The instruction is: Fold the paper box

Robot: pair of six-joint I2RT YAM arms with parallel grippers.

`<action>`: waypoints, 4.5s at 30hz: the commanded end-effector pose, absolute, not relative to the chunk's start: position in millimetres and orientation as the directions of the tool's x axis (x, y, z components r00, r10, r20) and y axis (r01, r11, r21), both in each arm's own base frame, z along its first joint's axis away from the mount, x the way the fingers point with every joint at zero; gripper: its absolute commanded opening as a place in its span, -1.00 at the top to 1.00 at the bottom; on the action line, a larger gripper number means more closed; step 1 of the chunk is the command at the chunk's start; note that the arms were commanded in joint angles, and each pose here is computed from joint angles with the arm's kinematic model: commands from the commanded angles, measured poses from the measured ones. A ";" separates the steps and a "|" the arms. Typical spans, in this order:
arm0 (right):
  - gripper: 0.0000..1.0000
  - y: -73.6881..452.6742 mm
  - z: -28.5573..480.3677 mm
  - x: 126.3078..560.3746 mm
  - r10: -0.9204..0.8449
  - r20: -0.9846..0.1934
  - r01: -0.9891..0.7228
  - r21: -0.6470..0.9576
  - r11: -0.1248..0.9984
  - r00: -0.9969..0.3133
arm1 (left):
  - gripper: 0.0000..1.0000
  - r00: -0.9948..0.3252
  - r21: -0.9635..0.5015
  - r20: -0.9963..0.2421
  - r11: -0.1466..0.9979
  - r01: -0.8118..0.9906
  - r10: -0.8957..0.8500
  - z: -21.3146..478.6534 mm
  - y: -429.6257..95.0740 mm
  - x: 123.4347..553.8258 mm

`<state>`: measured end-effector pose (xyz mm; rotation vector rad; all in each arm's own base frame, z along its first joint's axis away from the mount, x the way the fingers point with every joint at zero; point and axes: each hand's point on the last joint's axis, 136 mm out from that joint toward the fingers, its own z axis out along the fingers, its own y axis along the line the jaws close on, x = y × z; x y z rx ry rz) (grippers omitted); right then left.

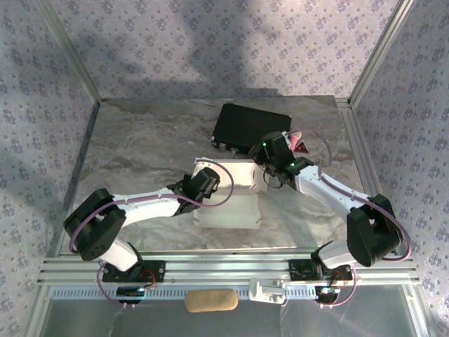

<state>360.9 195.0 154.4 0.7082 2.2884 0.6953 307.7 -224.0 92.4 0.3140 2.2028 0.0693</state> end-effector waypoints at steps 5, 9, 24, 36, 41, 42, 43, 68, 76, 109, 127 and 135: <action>0.12 200.2 141.5 352.7 0.648 -0.380 0.325 0.633 0.702 -0.660 | 1.00 -0.577 0.185 -0.774 0.964 0.189 0.262 90.6 -224.0 307.8; 0.12 205.4 142.1 353.9 0.655 -0.366 0.323 0.649 0.689 -0.661 | 1.00 -0.575 0.185 -0.775 0.964 0.191 0.263 90.9 -224.6 307.0; 0.51 222.7 141.3 360.7 0.749 -0.229 0.347 0.777 0.525 -0.621 | 1.00 -0.571 0.190 -0.776 0.963 0.192 0.267 92.8 -224.0 305.4; 0.11 208.7 156.7 350.0 0.741 -0.305 0.290 0.779 0.555 -0.598 | 1.00 -0.568 0.189 -0.781 0.965 0.182 0.260 95.1 -220.1 304.1; -0.15 180.3 160.4 308.6 0.625 -0.515 0.209 0.650 0.731 -0.586 | 1.00 -0.562 0.191 -0.785 0.965 0.181 0.261 97.9 -218.5 303.3; -0.14 175.1 155.1 296.5 0.597 -0.544 0.200 0.618 0.760 -0.590 | 1.00 -0.561 0.192 -0.785 0.965 0.180 0.262 98.2 -218.1 303.5; -0.10 172.8 147.0 285.5 0.568 -0.564 0.188 0.591 0.785 -0.599 | 1.00 -0.560 0.192 -0.786 0.965 0.180 0.261 98.3 -218.1 303.7; 0.18 205.0 53.0 314.7 0.408 -0.568 0.130 0.465 0.876 -0.715 | 1.00 -0.554 0.213 -0.782 0.958 0.192 0.285 99.0 -218.3 301.5; 0.29 219.6 58.4 323.5 0.380 -0.572 0.084 0.474 0.876 -0.727 | 1.00 -0.555 0.216 -0.781 0.958 0.191 0.287 97.8 -217.8 301.1; 0.30 225.8 75.9 283.4 0.228 -0.612 -0.010 0.359 0.933 -0.758 | 1.00 -0.543 0.210 -0.797 0.965 0.158 0.262 107.6 -209.5 299.9; 0.38 214.3 13.4 254.4 0.289 -0.476 0.091 0.396 0.914 -0.831 | 1.00 -0.563 0.224 -0.779 0.961 0.161 0.276 96.7 -209.4 299.2; 0.39 209.2 -2.3 250.3 0.302 -0.452 0.109 0.404 0.908 -0.840 | 1.00 -0.621 0.180 -0.749 0.973 0.142 0.230 92.1 -206.6 304.5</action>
